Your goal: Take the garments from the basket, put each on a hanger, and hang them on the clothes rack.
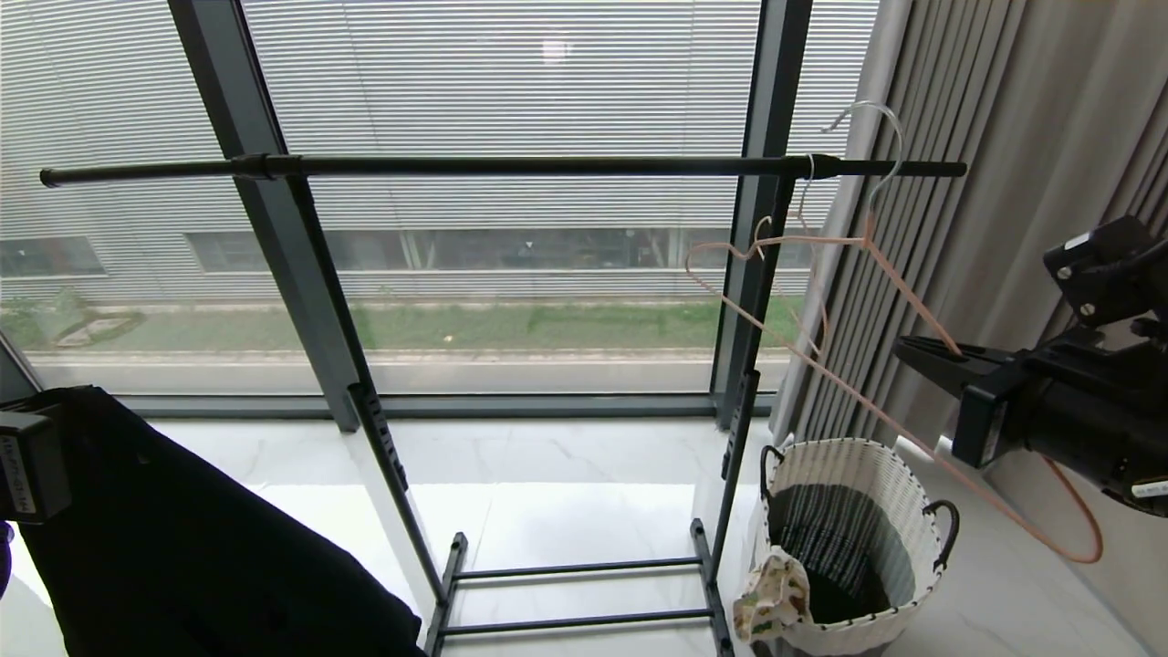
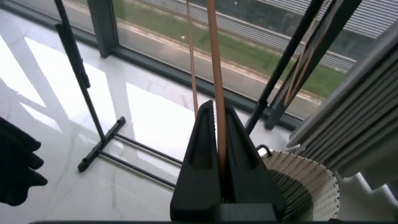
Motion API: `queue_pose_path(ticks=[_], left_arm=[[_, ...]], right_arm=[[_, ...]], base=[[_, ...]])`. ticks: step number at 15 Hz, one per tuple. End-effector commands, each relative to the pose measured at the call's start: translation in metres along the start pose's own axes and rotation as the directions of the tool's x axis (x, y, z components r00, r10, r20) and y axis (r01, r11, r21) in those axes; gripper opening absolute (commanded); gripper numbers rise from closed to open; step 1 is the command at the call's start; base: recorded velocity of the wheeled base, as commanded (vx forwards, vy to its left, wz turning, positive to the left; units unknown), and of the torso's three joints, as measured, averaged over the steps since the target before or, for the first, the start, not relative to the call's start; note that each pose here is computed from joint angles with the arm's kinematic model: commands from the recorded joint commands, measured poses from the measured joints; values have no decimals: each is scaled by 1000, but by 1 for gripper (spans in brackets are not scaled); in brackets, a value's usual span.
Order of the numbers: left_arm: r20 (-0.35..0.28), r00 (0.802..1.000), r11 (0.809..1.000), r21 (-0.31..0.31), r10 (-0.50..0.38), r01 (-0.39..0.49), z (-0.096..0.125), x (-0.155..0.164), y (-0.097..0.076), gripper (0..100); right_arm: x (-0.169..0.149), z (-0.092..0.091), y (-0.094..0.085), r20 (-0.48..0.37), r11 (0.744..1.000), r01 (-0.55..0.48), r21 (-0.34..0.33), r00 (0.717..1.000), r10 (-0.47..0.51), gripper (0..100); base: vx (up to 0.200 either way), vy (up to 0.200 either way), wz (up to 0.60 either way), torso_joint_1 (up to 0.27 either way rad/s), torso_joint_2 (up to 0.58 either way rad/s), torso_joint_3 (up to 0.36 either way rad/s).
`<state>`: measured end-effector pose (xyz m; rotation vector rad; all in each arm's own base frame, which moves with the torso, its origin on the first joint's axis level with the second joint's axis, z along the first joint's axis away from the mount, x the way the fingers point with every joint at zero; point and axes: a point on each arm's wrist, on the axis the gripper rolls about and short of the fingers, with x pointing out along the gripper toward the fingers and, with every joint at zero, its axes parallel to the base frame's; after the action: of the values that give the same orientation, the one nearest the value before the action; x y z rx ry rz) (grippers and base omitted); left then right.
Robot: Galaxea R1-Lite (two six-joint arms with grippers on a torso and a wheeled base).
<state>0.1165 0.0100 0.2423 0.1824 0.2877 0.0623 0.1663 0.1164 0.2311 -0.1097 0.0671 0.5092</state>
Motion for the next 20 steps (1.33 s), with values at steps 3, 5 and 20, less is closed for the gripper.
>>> queue_pose_path(ticks=[3,5,20], left_arm=[[-6,1000,1000,2,-3,3,0,3,0,0],[0,1000,1000,7,-30,30,2,3,-3,0],[24,977,972,-89,-214,215,19,90,-110,0]], right_arm=[[14,-14,12,-66,998,-55,-6,996,55,0],[15,-18,21,-85,996,-94,-5,992,94,0],[-26,-22,94,-67,890,-455,26,888,456,0]], base=[[0,200,0,1,4,-1],[0,100,0,1,1,1],[0,0,0,0,0,0]])
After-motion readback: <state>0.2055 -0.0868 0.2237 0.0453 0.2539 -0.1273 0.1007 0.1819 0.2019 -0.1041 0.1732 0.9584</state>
